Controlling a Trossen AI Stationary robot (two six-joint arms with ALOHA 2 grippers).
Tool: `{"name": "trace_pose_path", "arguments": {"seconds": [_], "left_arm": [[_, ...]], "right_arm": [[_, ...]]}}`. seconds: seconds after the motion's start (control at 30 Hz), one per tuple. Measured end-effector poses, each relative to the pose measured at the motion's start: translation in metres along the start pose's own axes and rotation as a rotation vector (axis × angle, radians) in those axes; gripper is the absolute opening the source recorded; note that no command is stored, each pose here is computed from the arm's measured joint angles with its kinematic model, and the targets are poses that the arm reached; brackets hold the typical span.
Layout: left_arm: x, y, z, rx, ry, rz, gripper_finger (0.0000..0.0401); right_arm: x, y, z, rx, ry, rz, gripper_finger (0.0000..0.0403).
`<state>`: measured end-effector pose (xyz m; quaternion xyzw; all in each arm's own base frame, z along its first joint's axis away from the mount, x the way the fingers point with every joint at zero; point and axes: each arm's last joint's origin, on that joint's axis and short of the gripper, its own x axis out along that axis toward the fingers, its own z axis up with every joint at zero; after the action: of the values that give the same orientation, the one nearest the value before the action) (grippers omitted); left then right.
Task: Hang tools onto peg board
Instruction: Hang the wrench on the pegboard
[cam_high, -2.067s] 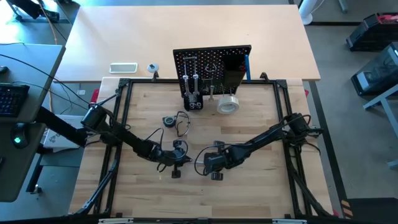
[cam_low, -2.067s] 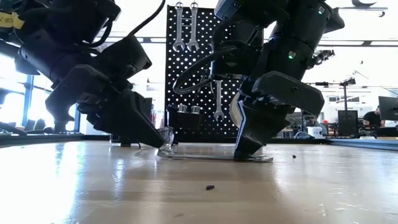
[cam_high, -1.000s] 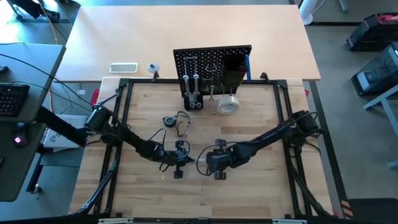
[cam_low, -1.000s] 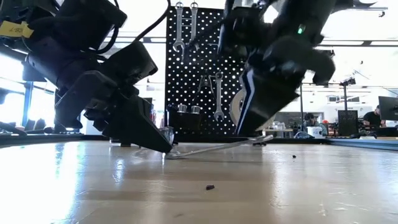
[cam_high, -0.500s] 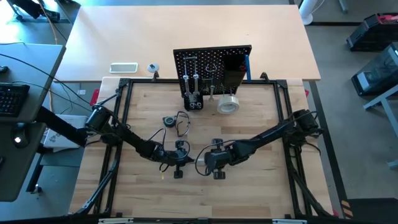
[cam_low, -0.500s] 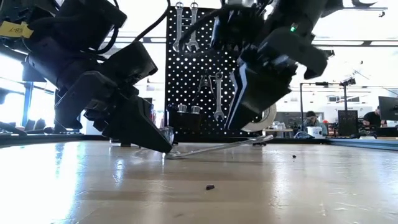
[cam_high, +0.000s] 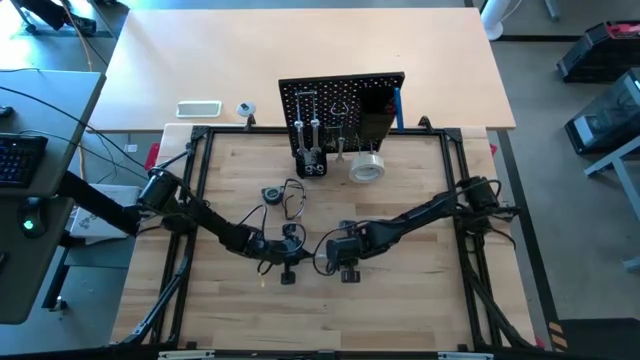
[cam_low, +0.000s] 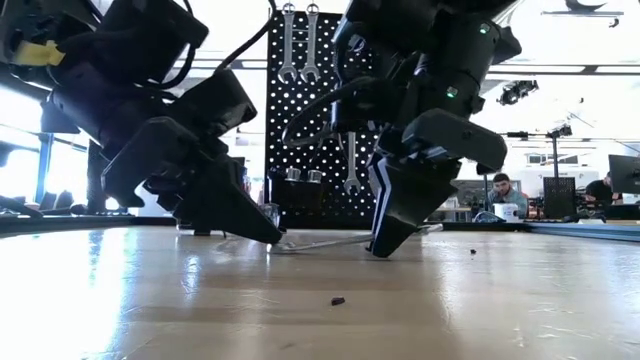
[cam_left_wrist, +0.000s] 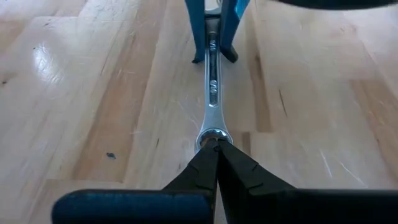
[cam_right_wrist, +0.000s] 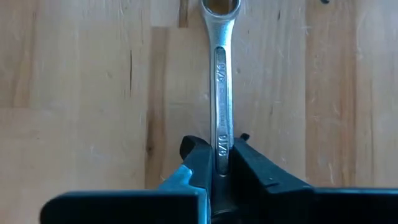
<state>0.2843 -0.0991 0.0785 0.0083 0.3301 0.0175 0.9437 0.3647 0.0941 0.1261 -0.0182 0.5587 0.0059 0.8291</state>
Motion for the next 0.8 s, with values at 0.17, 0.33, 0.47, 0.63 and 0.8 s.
{"name": "trace_pose_path", "arguments": {"seconds": [0.17, 0.33, 0.47, 0.63, 0.8], "left_arm": [[0.0, 0.0, 0.0, -0.002, -0.005, 0.0, 0.0], [-0.002, -0.001, 0.005, 0.01, -0.045, -0.008, 0.0], [-0.009, 0.0, 0.008, 0.041, -0.03, -0.022, 0.0005], [-0.028, 0.003, 0.029, 0.036, -0.088, -0.006, 0.002], [-0.06, 0.01, 0.051, 0.083, -0.144, 0.041, 0.0038]], "right_arm": [[0.0, -0.001, 0.0, 0.004, 0.01, 0.023, 0.0027], [0.0, 0.001, -0.002, 0.026, 0.018, 0.028, 0.0027], [-0.006, 0.005, -0.003, 0.077, 0.017, 0.023, 0.0027], [-0.027, 0.011, -0.003, 0.111, -0.023, -0.004, 0.0027], [-0.053, 0.02, -0.002, 0.143, -0.099, -0.063, 0.0027]]}}
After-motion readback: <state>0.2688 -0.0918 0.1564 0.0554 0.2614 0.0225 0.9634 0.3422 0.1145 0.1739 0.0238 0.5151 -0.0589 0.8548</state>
